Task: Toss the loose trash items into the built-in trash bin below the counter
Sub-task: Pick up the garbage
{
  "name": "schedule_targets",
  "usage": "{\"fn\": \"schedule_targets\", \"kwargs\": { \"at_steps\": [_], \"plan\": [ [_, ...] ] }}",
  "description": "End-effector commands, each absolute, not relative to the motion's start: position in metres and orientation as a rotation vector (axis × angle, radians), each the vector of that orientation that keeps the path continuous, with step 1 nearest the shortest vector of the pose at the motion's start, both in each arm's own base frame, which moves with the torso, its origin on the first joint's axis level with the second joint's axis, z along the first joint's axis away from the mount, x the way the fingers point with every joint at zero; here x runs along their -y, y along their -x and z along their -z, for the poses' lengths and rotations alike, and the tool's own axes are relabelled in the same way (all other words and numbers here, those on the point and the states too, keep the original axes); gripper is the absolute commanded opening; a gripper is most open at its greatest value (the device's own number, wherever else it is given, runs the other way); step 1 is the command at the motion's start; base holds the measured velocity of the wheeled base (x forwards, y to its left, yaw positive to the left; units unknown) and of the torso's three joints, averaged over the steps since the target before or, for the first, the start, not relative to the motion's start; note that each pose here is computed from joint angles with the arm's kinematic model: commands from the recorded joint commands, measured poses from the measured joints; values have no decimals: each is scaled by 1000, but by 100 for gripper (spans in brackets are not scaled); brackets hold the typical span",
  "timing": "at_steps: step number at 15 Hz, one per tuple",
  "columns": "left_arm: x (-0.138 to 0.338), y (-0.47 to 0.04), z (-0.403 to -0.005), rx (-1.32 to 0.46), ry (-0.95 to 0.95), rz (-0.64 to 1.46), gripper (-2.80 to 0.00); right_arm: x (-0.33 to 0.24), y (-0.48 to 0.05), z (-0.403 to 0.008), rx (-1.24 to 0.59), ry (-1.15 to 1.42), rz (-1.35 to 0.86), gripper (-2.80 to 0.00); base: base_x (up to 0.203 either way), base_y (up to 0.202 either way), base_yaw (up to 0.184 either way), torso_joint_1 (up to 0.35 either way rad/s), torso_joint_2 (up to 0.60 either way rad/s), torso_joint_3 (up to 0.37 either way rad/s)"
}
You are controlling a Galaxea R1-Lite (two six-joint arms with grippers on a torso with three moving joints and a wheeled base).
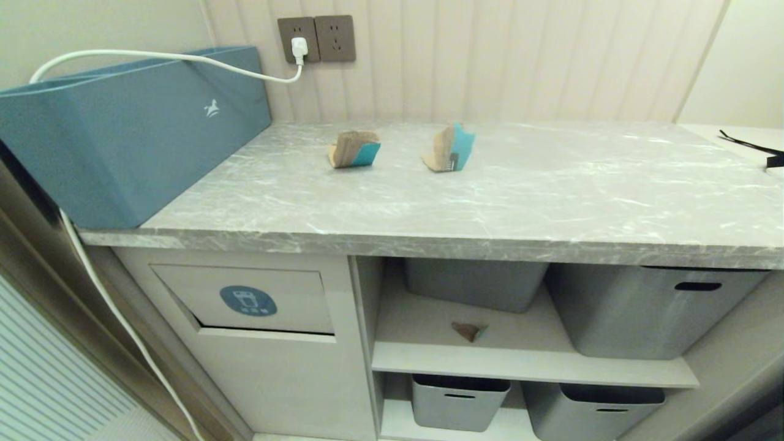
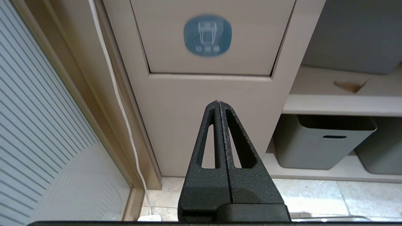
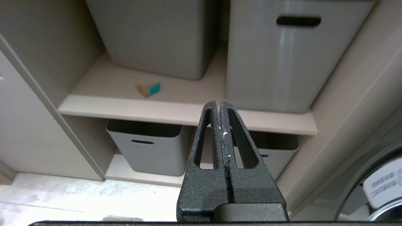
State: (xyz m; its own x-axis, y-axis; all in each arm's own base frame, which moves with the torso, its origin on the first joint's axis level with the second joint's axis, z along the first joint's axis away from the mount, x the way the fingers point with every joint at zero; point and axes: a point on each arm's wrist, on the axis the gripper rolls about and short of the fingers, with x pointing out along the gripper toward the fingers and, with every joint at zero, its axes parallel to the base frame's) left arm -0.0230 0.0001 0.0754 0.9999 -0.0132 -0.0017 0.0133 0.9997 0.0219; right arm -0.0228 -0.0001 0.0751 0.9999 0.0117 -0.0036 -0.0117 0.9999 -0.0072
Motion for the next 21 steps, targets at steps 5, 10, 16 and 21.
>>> {"fn": "schedule_targets", "kwargs": {
  "at_steps": [5, 10, 16, 21],
  "plan": [
    [0, 23, -75, 0, -23, 14, -280, 0, 23, -75, 0, 5, -12, -280, 0, 0, 0, 213, -484, -280],
    [0, 23, -76, 1, -23, 14, -280, 0, 23, -75, 0, 5, -12, -280, 0, 0, 0, 231, -510, -280],
    [0, 23, -75, 0, -23, 14, -280, 0, 23, -75, -2, 5, -12, -280, 0, 0, 0, 262, -553, -296],
    [0, 23, -75, -1, -23, 14, -280, 0, 23, -75, -2, 5, -12, -280, 0, 0, 0, 282, -582, -307]
  ]
}}
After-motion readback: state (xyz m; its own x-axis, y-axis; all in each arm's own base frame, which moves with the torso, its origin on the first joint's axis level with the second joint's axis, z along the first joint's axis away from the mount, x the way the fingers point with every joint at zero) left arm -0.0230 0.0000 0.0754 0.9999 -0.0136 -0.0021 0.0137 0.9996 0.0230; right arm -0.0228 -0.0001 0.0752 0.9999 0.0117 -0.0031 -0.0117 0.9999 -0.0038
